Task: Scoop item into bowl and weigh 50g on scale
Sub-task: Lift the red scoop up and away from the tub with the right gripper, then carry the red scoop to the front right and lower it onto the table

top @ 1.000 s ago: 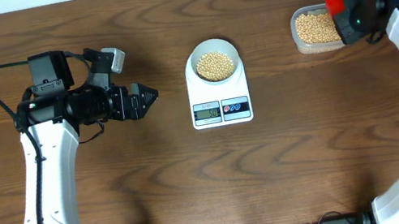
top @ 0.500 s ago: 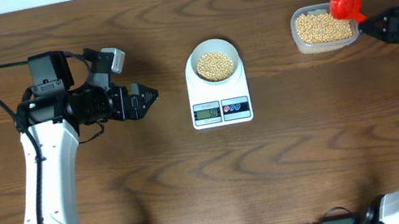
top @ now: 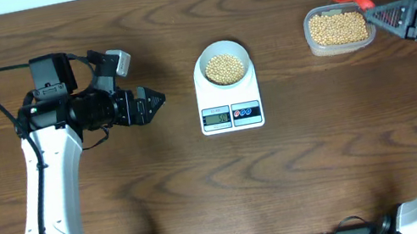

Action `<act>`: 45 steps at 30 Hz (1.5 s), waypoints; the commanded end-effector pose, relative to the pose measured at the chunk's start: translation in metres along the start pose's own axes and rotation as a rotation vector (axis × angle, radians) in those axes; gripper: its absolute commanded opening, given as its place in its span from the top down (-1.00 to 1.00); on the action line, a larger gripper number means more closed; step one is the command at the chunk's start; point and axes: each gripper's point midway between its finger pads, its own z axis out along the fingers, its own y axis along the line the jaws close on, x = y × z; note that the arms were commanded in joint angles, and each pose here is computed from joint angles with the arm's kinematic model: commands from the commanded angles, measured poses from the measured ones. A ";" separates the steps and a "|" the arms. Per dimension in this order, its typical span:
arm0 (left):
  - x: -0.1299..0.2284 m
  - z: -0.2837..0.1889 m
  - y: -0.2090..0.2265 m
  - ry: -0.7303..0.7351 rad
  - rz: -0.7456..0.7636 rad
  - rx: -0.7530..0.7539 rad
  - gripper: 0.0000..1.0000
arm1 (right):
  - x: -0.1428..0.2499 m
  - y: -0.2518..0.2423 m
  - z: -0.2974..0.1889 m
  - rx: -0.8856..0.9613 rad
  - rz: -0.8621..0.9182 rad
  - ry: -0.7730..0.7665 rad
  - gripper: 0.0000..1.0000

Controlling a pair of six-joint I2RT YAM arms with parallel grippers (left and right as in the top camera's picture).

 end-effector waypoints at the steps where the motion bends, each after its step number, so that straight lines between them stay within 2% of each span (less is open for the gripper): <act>1: -0.007 -0.008 -0.005 -0.029 0.035 0.002 -0.80 | -0.007 0.027 0.010 -0.139 -0.082 -0.024 0.97; 6: -0.007 -0.008 -0.005 -0.029 0.035 0.002 -0.80 | -0.012 0.030 0.024 -0.161 -0.229 -0.005 0.97; 14: -0.007 -0.008 -0.005 -0.029 0.035 0.002 -0.80 | -0.042 0.041 0.042 -0.198 -0.729 -0.020 0.97; 20: -0.007 -0.008 -0.005 -0.029 0.035 0.002 -0.80 | -0.056 0.056 0.053 -0.224 -0.860 -0.018 0.97; 26: -0.007 -0.008 -0.005 -0.029 0.035 0.002 -0.80 | -0.062 0.044 0.055 -0.146 -0.684 -0.016 0.97; 29: -0.007 -0.008 -0.005 -0.028 0.035 0.002 -0.80 | -0.060 0.012 0.058 0.018 -0.499 -0.016 0.98; 32: -0.007 -0.008 -0.005 -0.028 0.035 0.002 -0.80 | -0.041 -0.018 0.059 0.163 -0.316 0.029 0.98; 37: -0.007 -0.008 -0.005 -0.029 0.035 0.002 -0.80 | -0.020 -0.020 0.062 0.167 -0.192 0.082 0.97; 43: -0.007 -0.008 -0.005 -0.029 0.035 0.002 -0.80 | 0.018 -0.045 0.037 0.332 0.085 0.157 0.97; 45: -0.007 -0.008 -0.005 -0.029 0.035 0.002 -0.80 | 0.023 -0.043 0.026 0.358 0.107 0.160 0.98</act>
